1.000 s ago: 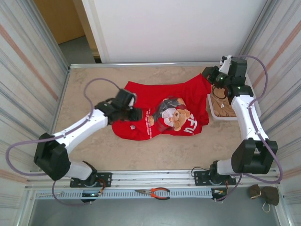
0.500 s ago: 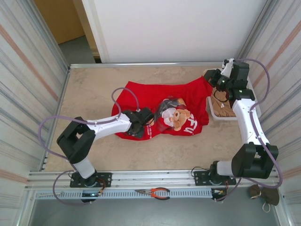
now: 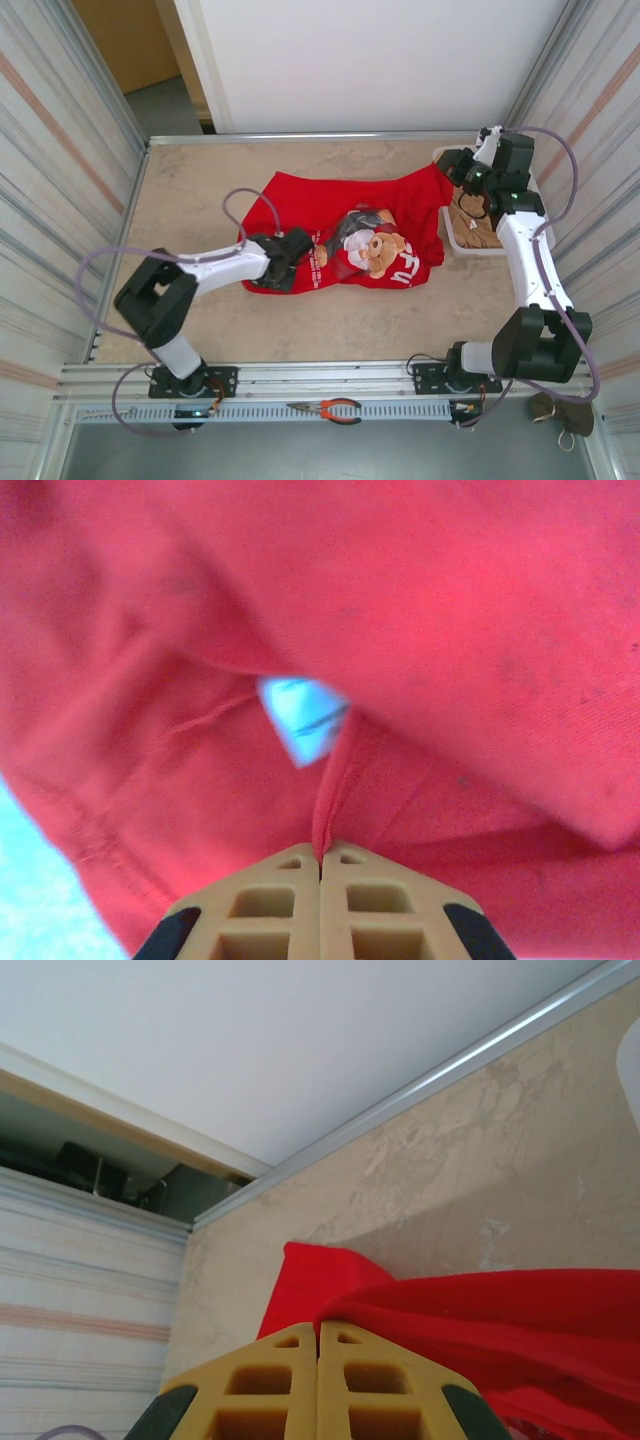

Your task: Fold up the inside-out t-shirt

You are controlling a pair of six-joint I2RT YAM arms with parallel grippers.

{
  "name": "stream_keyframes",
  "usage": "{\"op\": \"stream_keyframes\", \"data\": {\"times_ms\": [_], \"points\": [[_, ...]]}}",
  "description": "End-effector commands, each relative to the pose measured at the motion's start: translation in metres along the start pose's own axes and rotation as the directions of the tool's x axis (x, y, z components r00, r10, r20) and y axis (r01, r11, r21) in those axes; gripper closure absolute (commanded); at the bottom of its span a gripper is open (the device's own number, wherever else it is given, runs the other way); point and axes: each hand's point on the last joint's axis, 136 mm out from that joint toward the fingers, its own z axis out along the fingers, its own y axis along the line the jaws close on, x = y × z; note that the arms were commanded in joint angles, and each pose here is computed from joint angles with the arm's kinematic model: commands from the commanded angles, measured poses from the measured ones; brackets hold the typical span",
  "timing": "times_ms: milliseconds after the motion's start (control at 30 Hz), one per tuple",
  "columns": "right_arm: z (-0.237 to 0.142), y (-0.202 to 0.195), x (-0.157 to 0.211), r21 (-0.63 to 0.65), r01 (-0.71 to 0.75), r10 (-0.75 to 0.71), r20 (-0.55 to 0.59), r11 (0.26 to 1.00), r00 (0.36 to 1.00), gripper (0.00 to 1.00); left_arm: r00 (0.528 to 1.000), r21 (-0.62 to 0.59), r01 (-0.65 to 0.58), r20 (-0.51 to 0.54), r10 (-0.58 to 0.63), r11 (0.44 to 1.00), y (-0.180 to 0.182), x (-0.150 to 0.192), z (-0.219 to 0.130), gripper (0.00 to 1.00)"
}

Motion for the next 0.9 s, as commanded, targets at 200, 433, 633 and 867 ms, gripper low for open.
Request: {"op": "stream_keyframes", "data": {"times_ms": [200, 433, 633, 867], "points": [[-0.016, 0.009, 0.003, -0.032, 0.017, -0.016, 0.020, 0.999, 1.000, 1.00, 0.784, 0.442, 0.512, 0.109, -0.611, 0.737, 0.057, -0.001, -0.064, 1.00], [-0.025, 0.008, 0.012, -0.028, 0.003, -0.003, 0.017, 1.000, 1.000, 1.00, 0.569, 0.521, 0.705, -0.011, -0.822, 0.481, 0.072, 0.040, -0.059, 1.00], [-0.041, 0.020, 0.026, -0.052, 0.002, -0.001, 0.004, 0.999, 1.000, 1.00, 0.567, 0.487, 0.720, -0.003, -0.824, 0.493, 0.077, 0.054, -0.059, 0.46], [-0.052, 0.014, 0.049, -0.038, 0.004, -0.005, -0.019, 0.999, 1.000, 1.00, 0.732, 0.480, 0.542, 0.134, -0.668, 0.690, 0.080, -0.023, -0.077, 0.39]]}}
